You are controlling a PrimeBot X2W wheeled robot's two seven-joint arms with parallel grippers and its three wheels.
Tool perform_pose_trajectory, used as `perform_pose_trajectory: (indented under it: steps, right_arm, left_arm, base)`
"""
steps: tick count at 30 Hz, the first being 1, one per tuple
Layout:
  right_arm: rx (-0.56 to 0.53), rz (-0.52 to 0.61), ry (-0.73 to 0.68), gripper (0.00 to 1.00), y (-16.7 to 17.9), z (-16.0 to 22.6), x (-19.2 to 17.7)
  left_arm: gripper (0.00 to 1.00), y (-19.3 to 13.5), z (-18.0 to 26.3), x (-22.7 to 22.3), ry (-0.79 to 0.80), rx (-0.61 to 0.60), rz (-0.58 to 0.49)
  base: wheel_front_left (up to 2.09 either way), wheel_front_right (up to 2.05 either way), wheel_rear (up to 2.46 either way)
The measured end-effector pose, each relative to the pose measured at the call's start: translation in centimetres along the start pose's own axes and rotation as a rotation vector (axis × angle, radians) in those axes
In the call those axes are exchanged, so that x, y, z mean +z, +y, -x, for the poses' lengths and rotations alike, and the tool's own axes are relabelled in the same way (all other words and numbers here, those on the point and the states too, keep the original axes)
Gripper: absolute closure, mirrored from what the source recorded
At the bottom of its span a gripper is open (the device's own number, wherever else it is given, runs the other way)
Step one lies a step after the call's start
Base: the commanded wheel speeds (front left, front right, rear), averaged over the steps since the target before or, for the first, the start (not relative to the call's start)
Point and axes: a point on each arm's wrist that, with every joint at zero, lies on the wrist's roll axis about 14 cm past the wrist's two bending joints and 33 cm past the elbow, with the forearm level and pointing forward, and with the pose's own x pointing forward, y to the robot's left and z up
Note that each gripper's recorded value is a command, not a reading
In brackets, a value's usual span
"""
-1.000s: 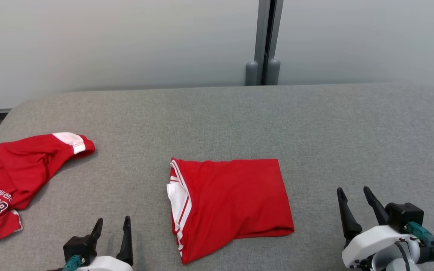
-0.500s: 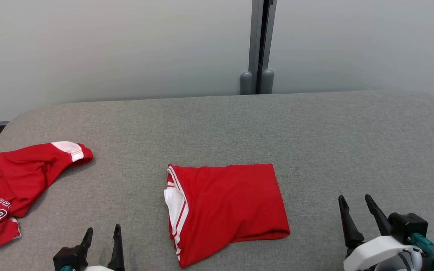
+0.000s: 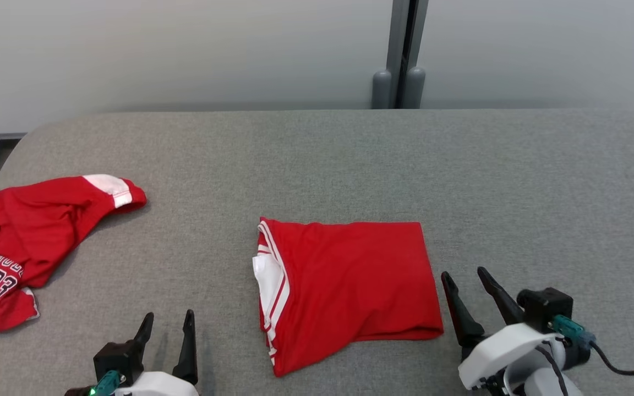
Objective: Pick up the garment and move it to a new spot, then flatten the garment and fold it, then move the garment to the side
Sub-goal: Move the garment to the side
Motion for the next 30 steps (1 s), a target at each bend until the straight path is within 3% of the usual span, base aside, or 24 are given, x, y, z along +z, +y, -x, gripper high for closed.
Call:
perform_pose_trajectory:
  steps: [11, 12, 13, 14, 15, 22, 30]
  right_arm:
    - [0.071, -0.032, 0.180, 0.00, 1.8, -5.5, -4.4]
    - [0.072, -0.034, 0.204, 0.14, 1.9, -5.6, -5.1]
    - [0.071, -0.048, 0.221, 0.51, 2.0, -5.7, -5.6]
    - [0.078, -0.048, 0.229, 0.67, 2.2, -5.8, -5.9]
    - [0.087, -0.046, 0.237, 1.00, 2.4, -6.0, -6.1]
    - [0.064, -0.061, 0.202, 1.00, 1.7, -6.4, -4.9]
    - [-0.047, -0.076, 0.130, 1.00, -2.3, -3.8, -2.7]
  left_arm:
    - [0.00, 1.9, -0.7, -0.8, 0.035, 0.054, 0.005]
    - [0.00, 2.0, -0.7, -0.8, 0.038, 0.060, 0.005]
    - [0.00, 2.2, -0.7, -1.0, 0.043, 0.065, 0.006]
    - [0.00, 2.4, -0.6, -1.2, 0.048, 0.071, 0.008]
    - [0.00, 2.5, -0.6, -1.3, 0.051, 0.075, 0.011]
    - [0.00, 1.3, -1.5, -1.1, 0.051, 0.040, -0.001]
    - [0.00, -5.0, -4.2, -0.2, 0.028, -0.159, -0.033]
  base:
    - [0.00, 0.00, 0.00]
    - [0.00, 0.00, 0.00]
    - [0.00, 0.00, 0.00]
    - [0.00, 0.00, 0.00]
    - [0.00, 0.00, 0.00]
    - [0.00, 0.00, 0.00]
    - [0.00, 0.00, 0.00]
